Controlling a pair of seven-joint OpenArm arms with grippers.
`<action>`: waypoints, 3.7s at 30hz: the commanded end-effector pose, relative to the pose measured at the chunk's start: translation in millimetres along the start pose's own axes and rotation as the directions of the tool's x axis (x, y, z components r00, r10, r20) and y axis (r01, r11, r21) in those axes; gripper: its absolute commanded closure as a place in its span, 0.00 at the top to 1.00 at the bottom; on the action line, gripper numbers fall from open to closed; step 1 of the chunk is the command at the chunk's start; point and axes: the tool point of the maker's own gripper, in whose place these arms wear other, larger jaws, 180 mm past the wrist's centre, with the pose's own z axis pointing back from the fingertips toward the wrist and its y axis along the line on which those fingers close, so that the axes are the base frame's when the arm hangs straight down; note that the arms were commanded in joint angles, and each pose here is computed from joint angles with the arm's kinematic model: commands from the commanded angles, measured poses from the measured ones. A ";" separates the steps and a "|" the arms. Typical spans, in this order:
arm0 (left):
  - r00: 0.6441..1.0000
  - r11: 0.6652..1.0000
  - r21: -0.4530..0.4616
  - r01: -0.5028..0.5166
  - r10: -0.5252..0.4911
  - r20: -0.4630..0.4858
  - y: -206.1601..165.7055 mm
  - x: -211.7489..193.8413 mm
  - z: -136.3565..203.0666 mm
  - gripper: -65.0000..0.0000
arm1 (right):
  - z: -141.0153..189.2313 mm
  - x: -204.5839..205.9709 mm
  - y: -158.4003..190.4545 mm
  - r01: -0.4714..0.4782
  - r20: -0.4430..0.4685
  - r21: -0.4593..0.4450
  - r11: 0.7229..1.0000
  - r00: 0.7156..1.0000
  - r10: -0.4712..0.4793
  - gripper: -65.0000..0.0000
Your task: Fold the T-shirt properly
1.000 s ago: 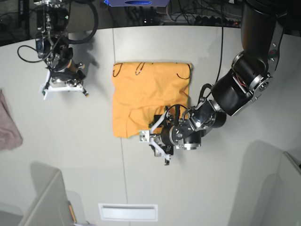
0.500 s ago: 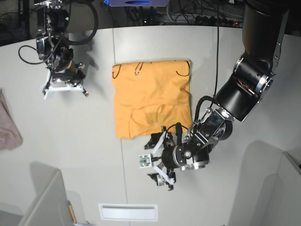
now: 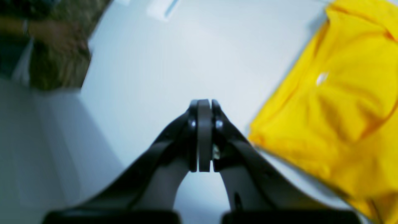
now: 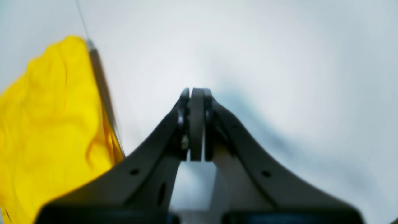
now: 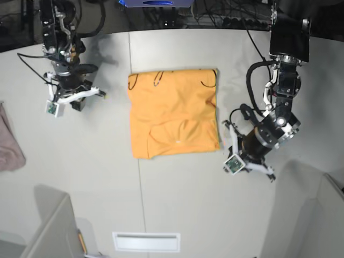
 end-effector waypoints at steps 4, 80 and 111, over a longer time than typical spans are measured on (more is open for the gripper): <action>0.998 0.991 0.112 -0.067 0.065 0.025 16.2 -25.5 46.7 0.00 | 30.0 3.0 -2.5 -0.159 0.199 0.028 0.987 0.968 0.150 0.00; 0.510 0.757 -0.021 -0.653 0.419 -0.751 -378.7 -382.9 197.4 0.00 | 96.2 -427.0 -133.8 -0.659 -0.629 0.390 0.643 0.320 0.709 0.00; 0.467 0.735 -0.012 -0.678 0.417 -0.780 -394.5 -377.4 193.9 0.00 | 103.3 -430.9 -144.7 -0.655 -0.772 0.371 0.658 0.176 0.611 0.00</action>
